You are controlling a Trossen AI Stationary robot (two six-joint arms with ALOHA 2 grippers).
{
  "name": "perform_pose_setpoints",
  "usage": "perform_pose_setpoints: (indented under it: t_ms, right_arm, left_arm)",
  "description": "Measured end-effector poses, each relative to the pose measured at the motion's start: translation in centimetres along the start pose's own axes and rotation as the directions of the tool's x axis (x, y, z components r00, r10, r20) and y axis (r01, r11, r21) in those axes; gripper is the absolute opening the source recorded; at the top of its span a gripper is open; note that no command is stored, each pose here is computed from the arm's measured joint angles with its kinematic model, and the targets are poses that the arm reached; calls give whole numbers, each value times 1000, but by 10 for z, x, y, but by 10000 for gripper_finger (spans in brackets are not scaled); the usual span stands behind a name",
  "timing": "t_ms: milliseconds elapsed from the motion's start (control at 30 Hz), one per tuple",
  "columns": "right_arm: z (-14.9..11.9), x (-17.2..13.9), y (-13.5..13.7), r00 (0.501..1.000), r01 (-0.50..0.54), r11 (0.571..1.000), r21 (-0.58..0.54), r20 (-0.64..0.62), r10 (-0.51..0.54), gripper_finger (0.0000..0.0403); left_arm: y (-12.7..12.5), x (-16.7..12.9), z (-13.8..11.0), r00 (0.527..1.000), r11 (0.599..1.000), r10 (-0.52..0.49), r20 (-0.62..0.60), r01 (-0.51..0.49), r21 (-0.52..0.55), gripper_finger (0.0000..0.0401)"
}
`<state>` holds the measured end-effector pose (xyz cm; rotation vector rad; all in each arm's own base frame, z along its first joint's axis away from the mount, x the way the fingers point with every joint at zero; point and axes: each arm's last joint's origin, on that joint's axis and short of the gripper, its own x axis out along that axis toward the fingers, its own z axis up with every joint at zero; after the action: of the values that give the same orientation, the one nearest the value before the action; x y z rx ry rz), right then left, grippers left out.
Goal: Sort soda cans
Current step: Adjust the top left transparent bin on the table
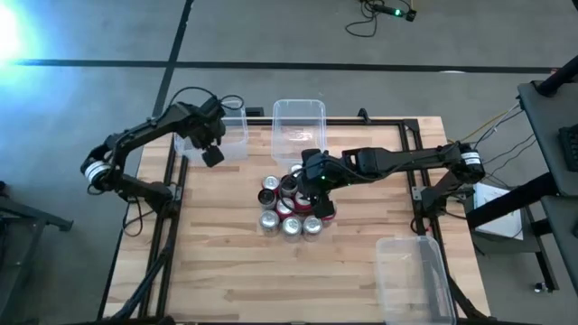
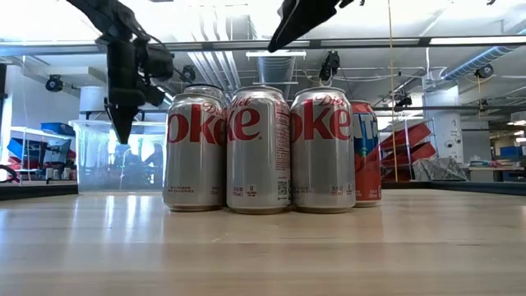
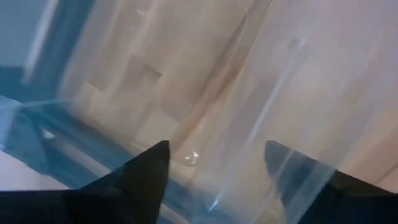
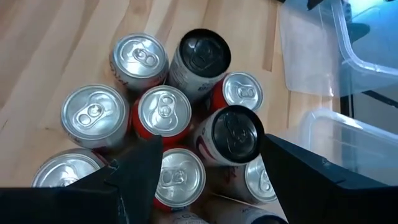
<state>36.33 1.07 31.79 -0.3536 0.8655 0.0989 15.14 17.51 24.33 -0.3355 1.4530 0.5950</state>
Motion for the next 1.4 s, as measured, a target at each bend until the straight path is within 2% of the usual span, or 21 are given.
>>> perform_pose_setpoints:
  t_ms: [133, 200, 267, 400, 567, 733, 833, 1000, 1200, 1400]
  right_arm:
    - [-3, 0, -1, 1000, -2, 1000, 11, -22, 3, 250]
    - [-4, 1, 0, 999, -6, 1000, 10, -32, 6, 241]
    - [-4, 0, 0, 999, -6, 1000, 11, -33, 6, 235]
    - [-4, -3, 0, 999, -7, 1000, 23, -35, 7, 229]
    - [-7, -1, 1, 998, -12, 999, 35, -57, 14, 233]
    - [-11, 3, 2, 997, -16, 999, 35, -70, 19, 240]
    - [-13, 5, 3, 997, -18, 999, 34, -80, 21, 239]
    - [-22, 7, 6, 989, -25, 998, 52, -143, 32, 236]
    - [-34, 10, 9, 976, 19, 998, 53, -219, -7, 247]
    - [-35, 3, 11, 976, 27, 998, 60, -216, -13, 269]
  left_arm:
    - [-2, 8, 4, 997, 995, -75, -19, 74, -73, 109]
    - [-5, 8, 6, 992, 990, -123, -4, 122, -76, 50]
    - [-7, 3, 10, 987, 979, -160, 32, 163, -119, 17]
    - [-9, -14, 18, 978, 930, -184, 94, 204, -306, 33]
    - [-6, -36, 33, 962, 822, -171, 212, 258, -508, 35]
    - [-1, -30, 59, 947, 730, -153, 282, 301, -614, 35]
    - [-3, -21, 76, 944, 695, -180, 277, 321, -643, 36]
    - [-11, -12, 101, 944, 663, -195, 267, 327, -674, 37]
    - [-16, -10, 124, 935, 618, -190, 299, 350, -704, 48]
    - [-21, -3, 135, 935, 611, -208, 288, 354, -708, 75]
